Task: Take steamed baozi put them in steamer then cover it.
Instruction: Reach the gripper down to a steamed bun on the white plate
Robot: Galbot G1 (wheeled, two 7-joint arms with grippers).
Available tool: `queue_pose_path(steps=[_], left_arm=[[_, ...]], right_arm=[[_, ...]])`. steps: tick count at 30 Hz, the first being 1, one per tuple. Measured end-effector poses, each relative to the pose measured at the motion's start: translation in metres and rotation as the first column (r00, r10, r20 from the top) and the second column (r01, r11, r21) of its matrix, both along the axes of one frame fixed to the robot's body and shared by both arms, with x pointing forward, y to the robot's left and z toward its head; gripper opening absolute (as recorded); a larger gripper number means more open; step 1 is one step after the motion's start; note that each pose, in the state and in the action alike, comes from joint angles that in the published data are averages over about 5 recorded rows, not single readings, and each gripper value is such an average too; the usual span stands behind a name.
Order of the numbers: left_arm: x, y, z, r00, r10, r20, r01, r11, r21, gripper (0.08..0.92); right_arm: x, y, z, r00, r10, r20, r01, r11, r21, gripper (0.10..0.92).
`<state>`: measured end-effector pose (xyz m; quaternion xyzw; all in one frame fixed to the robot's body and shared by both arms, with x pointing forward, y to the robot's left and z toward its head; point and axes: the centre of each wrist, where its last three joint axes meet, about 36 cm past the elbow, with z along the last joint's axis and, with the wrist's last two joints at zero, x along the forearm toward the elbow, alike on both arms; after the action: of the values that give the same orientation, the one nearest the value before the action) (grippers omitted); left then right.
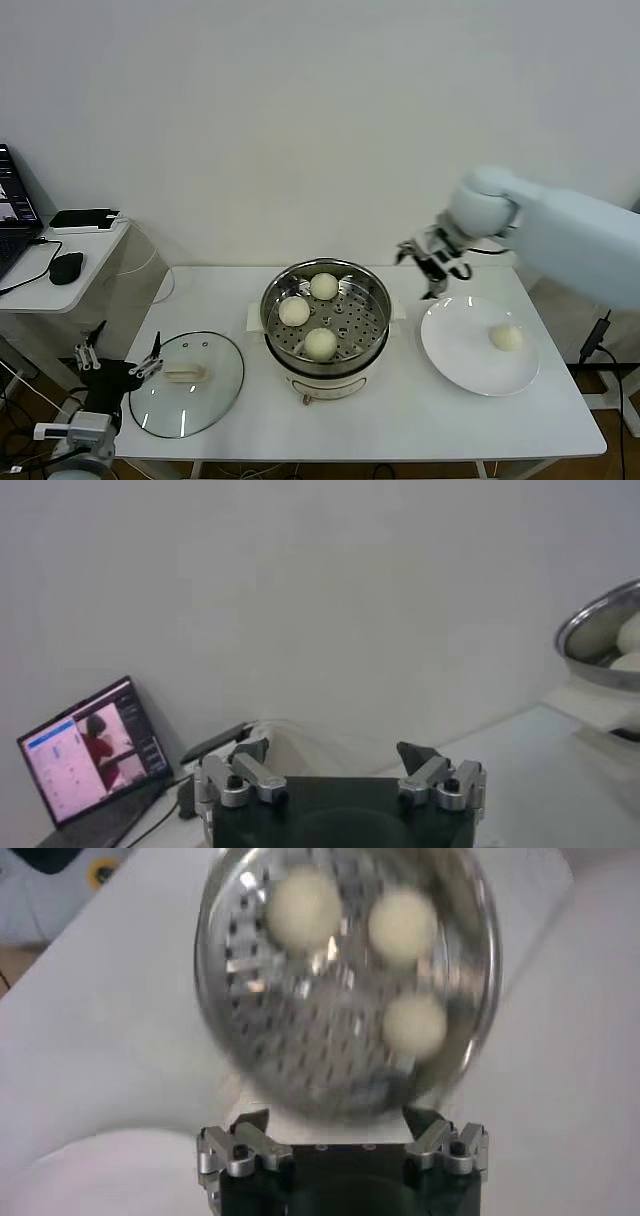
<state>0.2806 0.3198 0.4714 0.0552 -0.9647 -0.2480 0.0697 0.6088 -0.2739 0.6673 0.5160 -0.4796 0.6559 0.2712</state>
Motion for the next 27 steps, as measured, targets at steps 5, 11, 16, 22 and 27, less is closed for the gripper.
queue_pose_path(steps=[5,11,16,22,27], left_arm=[[0.001,-0.002,-0.001,0.9999,-0.013,-0.004,0.013,1.0,0.003,0.823],[-0.001,-0.004,-0.003,0.9998,-0.016,-0.014,0.016,1.0,0.004,0.823],[-0.003,-0.004,-0.005,0.9997,-0.014,-0.022,0.014,1.0,0.006,0.823],[-0.005,-0.003,-0.006,0.9996,-0.009,-0.027,0.01,1.0,0.011,0.823],[-0.006,-0.001,-0.006,0.9995,-0.002,-0.03,0.002,1.0,0.015,0.823]], right_arm=[[-0.004,-0.056,-0.025,0.993,-0.12,-0.012,0.12,0.993,-0.002,0.823],[-0.008,-0.11,-0.061,0.975,-0.218,-0.039,0.218,0.976,-0.01,0.823],[-0.01,-0.148,-0.088,0.959,-0.279,-0.056,0.278,0.96,-0.025,0.823],[-0.001,-0.186,-0.108,0.939,-0.34,-0.044,0.339,0.94,-0.028,0.823],[0.01,-0.205,-0.129,0.925,-0.379,-0.041,0.378,0.925,-0.025,0.823]])
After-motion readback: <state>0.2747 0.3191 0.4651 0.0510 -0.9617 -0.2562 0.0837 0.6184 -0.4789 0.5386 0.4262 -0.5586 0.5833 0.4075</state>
